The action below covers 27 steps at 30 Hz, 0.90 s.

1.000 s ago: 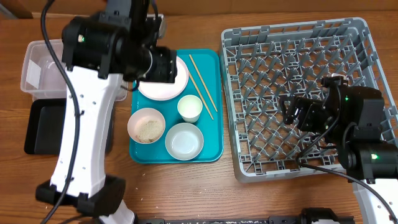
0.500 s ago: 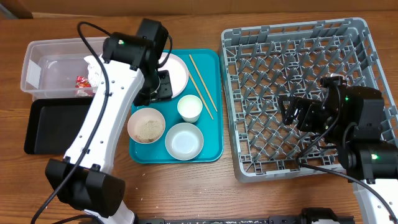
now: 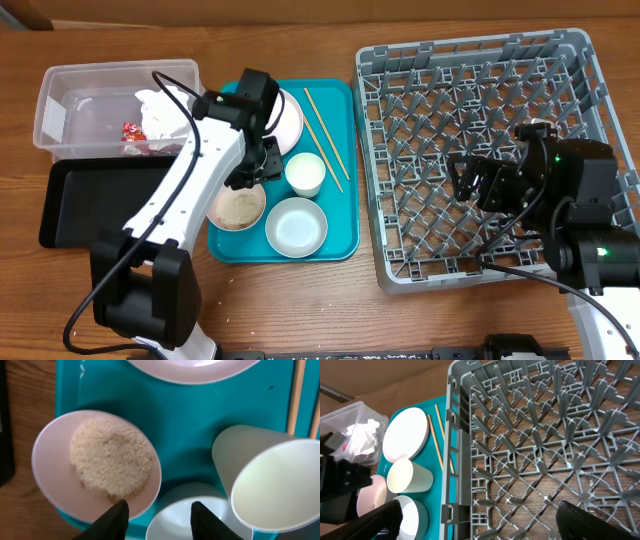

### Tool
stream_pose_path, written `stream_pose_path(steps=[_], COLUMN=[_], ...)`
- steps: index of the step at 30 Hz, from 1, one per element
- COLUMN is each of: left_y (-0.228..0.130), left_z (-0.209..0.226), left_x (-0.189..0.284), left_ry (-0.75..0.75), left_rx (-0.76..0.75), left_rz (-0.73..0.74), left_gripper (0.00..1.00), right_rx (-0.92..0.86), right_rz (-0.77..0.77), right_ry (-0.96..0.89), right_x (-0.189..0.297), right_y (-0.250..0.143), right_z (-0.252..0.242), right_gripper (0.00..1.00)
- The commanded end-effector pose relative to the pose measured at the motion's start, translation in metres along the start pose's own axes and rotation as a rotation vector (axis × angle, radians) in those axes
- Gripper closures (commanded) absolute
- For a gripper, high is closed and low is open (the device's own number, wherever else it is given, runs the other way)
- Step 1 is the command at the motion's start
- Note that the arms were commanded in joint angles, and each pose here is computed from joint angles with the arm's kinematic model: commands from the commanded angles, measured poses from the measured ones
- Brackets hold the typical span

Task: Sort waste into correct bins and load items into the dishwasher
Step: 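Lower the left gripper and grasp the rim of the rice bowl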

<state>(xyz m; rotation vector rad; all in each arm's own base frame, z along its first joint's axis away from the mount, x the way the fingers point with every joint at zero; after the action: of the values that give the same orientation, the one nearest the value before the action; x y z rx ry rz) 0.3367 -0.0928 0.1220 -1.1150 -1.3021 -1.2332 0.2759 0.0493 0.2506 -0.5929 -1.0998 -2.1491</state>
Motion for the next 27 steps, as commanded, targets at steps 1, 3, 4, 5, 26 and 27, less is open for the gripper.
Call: stream_pose_path(steps=[1,3,4,5,26,27], left_y=[-0.001,-0.001,-0.001,-0.001,-0.006,-0.007], left_z=[0.005,0.007,0.008,0.008,0.004,0.004], left_x=[-0.016,-0.023,-0.026,-0.030,-0.086,-0.087], left_ry=[-0.032,-0.035,-0.035,-0.035,-0.046,-0.044], left_rx=[-0.003,0.004,0.006,0.008,-0.039,-0.039], left_rz=[0.007,0.002,0.002,-0.001,0.075,0.080], left_gripper=[0.52,0.52,0.52,0.52,0.68,0.73], right_rx=[0.016,0.016,0.015,0.015,0.008,0.007], right_rz=[-0.027,-0.026,-0.026,-0.026,-0.014,-0.012], right_ry=[0.019,0.020,0.020,0.020,0.022,0.021], right_x=[0.006,0.006,0.006,0.006,0.006,0.006], right_y=[0.008,0.008,0.008,0.008,0.005,0.005], right_z=[0.009,0.009,0.009,0.009,0.009,0.009], right_gripper=[0.00,0.00,0.00,0.00,0.00,0.00])
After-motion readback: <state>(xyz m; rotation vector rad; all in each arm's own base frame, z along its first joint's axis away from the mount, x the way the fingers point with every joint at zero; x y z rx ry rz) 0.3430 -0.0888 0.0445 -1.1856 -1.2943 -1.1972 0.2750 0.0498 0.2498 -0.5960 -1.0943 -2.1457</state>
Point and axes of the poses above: each gripper's point midway between its finger pads, its own x axis back along the fingers, its own z axis along the line the jaws close on, y = z × x, the point moved 2 cm from there along x, back along the fingers, and after that the axes turned 13 degrees about -x, right-handed, at the moved point
